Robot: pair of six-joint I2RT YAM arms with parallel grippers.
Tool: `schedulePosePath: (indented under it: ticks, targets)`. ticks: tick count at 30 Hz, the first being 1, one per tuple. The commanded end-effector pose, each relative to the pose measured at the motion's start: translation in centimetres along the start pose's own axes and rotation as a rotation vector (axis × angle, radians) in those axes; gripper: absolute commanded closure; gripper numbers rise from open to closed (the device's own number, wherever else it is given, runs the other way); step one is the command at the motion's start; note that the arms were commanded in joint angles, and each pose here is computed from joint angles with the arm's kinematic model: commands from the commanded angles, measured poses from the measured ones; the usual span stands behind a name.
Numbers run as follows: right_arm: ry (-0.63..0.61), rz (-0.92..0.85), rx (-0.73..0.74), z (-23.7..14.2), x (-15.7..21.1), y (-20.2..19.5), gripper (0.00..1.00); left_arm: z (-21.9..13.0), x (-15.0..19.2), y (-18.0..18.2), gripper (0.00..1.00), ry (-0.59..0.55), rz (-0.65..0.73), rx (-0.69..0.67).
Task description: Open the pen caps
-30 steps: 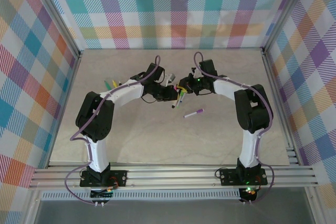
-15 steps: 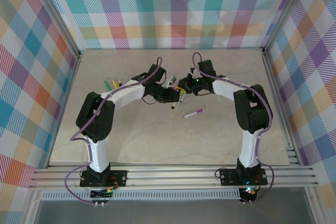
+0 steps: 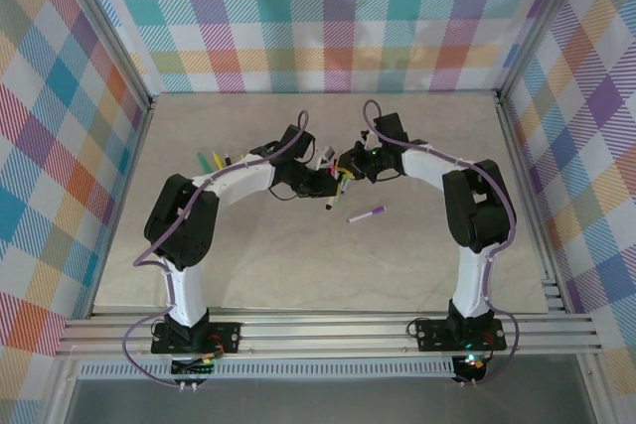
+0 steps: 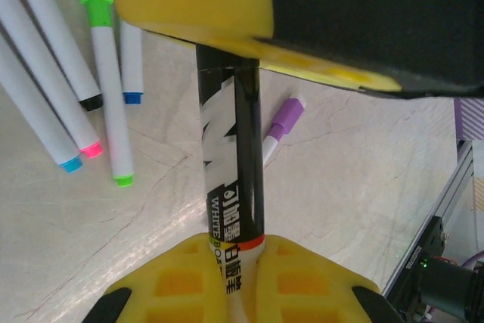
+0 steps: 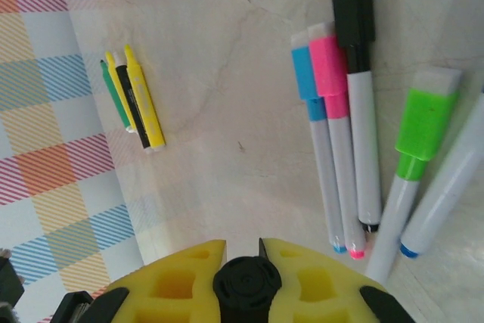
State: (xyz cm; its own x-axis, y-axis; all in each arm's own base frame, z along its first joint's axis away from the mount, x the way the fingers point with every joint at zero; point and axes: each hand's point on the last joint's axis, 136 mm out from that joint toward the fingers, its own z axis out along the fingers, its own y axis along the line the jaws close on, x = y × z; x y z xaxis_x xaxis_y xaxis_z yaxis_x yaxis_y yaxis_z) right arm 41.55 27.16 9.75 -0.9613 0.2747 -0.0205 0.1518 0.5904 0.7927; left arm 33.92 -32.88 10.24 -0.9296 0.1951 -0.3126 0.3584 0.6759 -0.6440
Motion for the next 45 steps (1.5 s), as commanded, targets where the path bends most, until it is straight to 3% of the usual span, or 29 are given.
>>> schedulePosePath:
  ticks: [1,4,7,15,20,23,27,36,39,45]
  targets:
    - [-0.195,-0.022,-0.008,-5.2,-7.6,1.4,1.00,-0.8,6.6,-2.9,1.00,0.173,0.043,0.078]
    - [-0.243,0.017,-0.015,-7.1,-10.6,0.8,1.00,-2.0,8.5,-3.4,1.00,0.180,0.062,0.070]
    - [-0.256,0.014,0.013,-7.4,-11.3,0.6,1.00,-3.1,8.8,-3.4,1.00,0.165,0.080,0.055]
    - [-0.307,0.077,0.029,-8.8,-14.1,-1.7,1.00,-4.8,11.0,-7.8,1.00,0.219,0.156,0.204]
    - [-0.311,0.081,0.023,-9.0,-15.7,-1.4,1.00,-7.2,11.9,-8.4,1.00,0.181,0.183,0.165]
    - [-0.306,0.069,0.016,-8.6,-15.5,-1.2,1.00,-7.6,10.5,-7.4,1.00,0.137,0.162,0.088]
    - [-0.298,0.051,0.105,-9.3,-14.3,-2.3,1.00,-7.6,6.8,-1.6,1.00,0.057,0.033,-0.169]
    - [-0.306,-0.031,0.425,-12.8,-9.5,-7.4,1.00,-9.6,0.0,12.8,1.00,-0.158,-0.254,-0.604]
    - [-0.302,-0.058,0.503,-13.5,-8.3,-8.6,1.00,-10.7,-1.2,16.0,1.00,-0.178,-0.283,-0.742]
    - [-0.260,-0.068,0.603,-13.6,-7.4,-10.8,1.00,-11.1,-2.8,19.7,1.00,-0.156,-0.294,-0.883]
